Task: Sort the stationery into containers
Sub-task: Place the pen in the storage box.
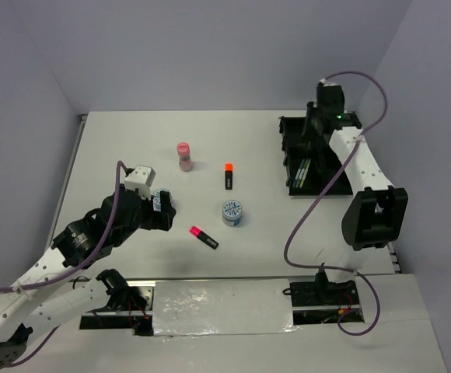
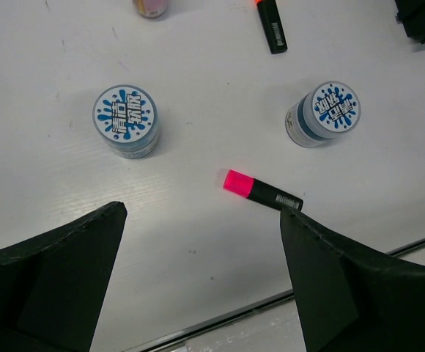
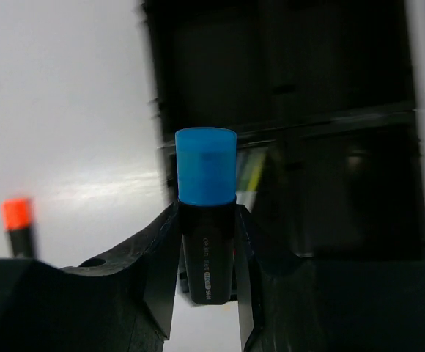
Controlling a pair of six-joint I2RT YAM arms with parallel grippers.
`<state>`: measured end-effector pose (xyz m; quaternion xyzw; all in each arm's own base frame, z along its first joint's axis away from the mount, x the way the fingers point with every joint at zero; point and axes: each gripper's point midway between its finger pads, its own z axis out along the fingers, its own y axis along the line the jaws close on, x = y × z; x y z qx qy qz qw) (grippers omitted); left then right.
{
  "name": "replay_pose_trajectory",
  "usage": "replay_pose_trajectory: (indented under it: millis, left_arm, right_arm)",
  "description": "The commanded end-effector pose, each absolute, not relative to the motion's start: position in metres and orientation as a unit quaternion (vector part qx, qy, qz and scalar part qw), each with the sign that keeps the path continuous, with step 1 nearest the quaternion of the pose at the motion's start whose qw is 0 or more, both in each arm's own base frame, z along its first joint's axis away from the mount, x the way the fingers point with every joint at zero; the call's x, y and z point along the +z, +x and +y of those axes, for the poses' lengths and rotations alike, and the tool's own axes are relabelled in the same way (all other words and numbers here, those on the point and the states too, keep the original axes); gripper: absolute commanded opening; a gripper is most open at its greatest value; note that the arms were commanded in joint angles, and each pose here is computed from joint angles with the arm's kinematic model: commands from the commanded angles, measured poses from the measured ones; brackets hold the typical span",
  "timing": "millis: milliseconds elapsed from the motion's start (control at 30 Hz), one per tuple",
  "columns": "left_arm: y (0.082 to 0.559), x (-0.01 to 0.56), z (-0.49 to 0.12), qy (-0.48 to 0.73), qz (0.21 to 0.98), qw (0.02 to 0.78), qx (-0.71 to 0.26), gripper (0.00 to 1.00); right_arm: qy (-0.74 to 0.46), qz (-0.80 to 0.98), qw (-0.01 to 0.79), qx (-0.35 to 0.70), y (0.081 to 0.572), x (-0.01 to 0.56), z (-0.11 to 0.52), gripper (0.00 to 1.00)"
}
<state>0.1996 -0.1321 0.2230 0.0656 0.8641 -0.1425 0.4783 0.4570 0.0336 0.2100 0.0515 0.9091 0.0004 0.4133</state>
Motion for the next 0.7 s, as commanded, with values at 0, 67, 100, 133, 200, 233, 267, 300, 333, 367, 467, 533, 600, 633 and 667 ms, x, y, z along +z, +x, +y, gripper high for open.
replay_pose_trajectory:
  millis: [0, 67, 100, 133, 200, 233, 267, 300, 333, 367, 467, 533, 600, 633, 667]
  left_arm:
    - [0.203, 0.228, -0.126, 0.055, 0.858, 0.492, -0.134, 0.99]
    - [0.202, 0.229, -0.126, 0.055, 0.856, 0.496, -0.137, 0.99]
    - [0.201, 0.231, -0.125, 0.054, 0.854, 0.499, -0.136, 0.99]
    - [0.201, 0.232, -0.123, 0.052, 0.853, 0.501, -0.135, 0.99]
    - [0.201, 0.232, -0.122, 0.050, 0.852, 0.503, -0.134, 0.99]
    - [0.200, 0.233, -0.122, 0.051, 0.851, 0.504, -0.135, 0.99]
    - [0.201, 0.233, -0.122, 0.050, 0.852, 0.504, -0.134, 0.99]
    - [0.201, 0.233, -0.122, 0.050, 0.852, 0.504, -0.133, 0.99]
    - [0.201, 0.232, -0.122, 0.050, 0.853, 0.503, -0.131, 0.99]
    - [0.201, 0.232, -0.122, 0.049, 0.853, 0.502, -0.130, 0.99]
    - [0.203, 0.228, -0.123, 0.051, 0.858, 0.496, -0.124, 0.99]
    - [0.204, 0.226, -0.124, 0.053, 0.861, 0.492, -0.122, 0.99]
    - [0.204, 0.225, -0.124, 0.051, 0.861, 0.491, -0.121, 0.99]
    - [0.204, 0.226, -0.125, 0.051, 0.860, 0.492, -0.123, 0.99]
    - [0.204, 0.226, -0.124, 0.052, 0.860, 0.493, -0.123, 0.99]
  right_arm:
    - [0.137, 0.922, 0.346, -0.106, 0.444, 0.183, -0.037, 0.00]
    - [0.162, 0.918, 0.342, -0.117, 0.449, 0.180, -0.057, 0.00]
    - [0.168, 0.916, 0.345, -0.118, 0.452, 0.180, -0.065, 0.01]
    - [0.161, 0.917, 0.346, -0.118, 0.453, 0.177, -0.068, 0.01]
    - [0.174, 0.914, 0.343, -0.126, 0.454, 0.172, -0.083, 0.01]
    - [0.183, 0.917, 0.329, -0.130, 0.450, 0.163, -0.089, 0.01]
    - [0.190, 0.917, 0.327, -0.128, 0.449, 0.162, -0.094, 0.01]
    - [0.199, 0.918, 0.319, -0.129, 0.445, 0.156, -0.103, 0.01]
    - [0.211, 0.917, 0.314, -0.128, 0.441, 0.153, -0.107, 0.01]
    - [0.219, 0.916, 0.311, -0.128, 0.438, 0.151, -0.111, 0.02]
    - [0.227, 0.915, 0.311, -0.120, 0.434, 0.146, -0.119, 0.07]
    - [0.231, 0.916, 0.306, -0.116, 0.431, 0.139, -0.121, 0.20]
    - [0.230, 0.919, 0.301, -0.107, 0.431, 0.133, -0.120, 0.29]
    - [0.229, 0.921, 0.299, -0.104, 0.431, 0.131, -0.119, 0.32]
    - [0.228, 0.922, 0.297, -0.100, 0.431, 0.130, -0.117, 0.35]
